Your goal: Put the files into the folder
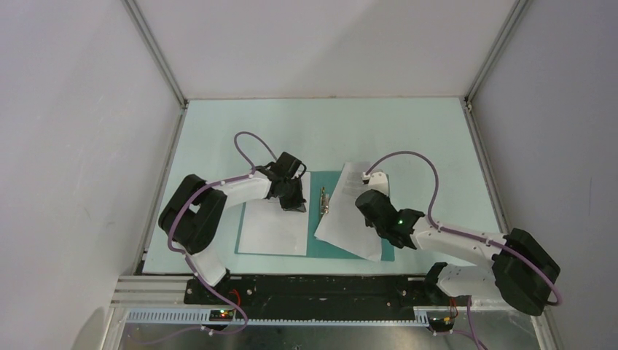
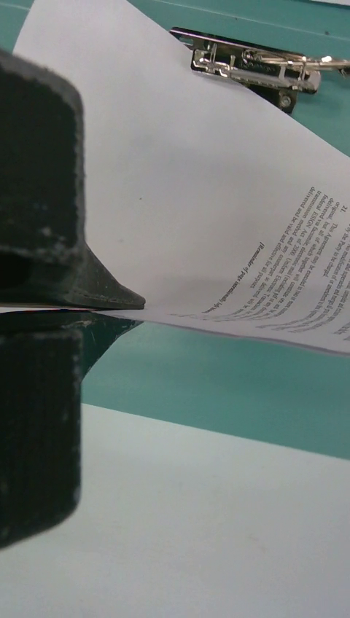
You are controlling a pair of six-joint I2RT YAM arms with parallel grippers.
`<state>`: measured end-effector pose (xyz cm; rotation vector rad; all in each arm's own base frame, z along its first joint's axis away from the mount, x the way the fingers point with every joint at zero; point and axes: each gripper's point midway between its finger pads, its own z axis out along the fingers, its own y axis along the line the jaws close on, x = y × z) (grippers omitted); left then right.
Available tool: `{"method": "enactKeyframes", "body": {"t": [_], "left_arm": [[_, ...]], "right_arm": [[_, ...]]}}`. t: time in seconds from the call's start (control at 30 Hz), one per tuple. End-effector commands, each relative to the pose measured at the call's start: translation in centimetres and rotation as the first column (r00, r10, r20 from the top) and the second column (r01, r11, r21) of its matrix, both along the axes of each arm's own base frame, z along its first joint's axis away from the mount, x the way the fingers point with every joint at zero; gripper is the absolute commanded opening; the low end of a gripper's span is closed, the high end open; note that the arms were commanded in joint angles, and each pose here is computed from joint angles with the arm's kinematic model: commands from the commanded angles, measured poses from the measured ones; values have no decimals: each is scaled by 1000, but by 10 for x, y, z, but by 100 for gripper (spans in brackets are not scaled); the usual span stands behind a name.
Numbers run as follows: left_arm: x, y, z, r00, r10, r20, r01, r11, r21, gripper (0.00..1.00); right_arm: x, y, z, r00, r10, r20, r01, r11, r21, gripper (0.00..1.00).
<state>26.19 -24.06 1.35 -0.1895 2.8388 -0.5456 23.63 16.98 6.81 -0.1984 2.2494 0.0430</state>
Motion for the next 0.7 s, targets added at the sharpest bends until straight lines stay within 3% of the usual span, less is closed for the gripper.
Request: {"method": "enactKeyframes", "body": {"t": [0.0, 0.33, 0.53, 0.67], "left_arm": [[-15, 29, -30, 998, -19, -55, 27, 988, 149, 0], [-13, 31, -26, 998, -35, -44, 42, 986, 162, 0], [-12, 36, -24, 998, -35, -46, 43, 981, 187, 0], [-5, 43, -26, 998, 13, -62, -1, 983, 185, 0]], "right_arm": [[19, 25, 22, 991, 107, 75, -103, 993, -51, 0], [6, 38, 23, 971, 240, 20, -237, 967, -91, 0], [12, 41, 32, 954, 299, 5, -294, 943, -157, 0], [21, 43, 29, 946, 325, -4, -323, 936, -138, 0]]}}
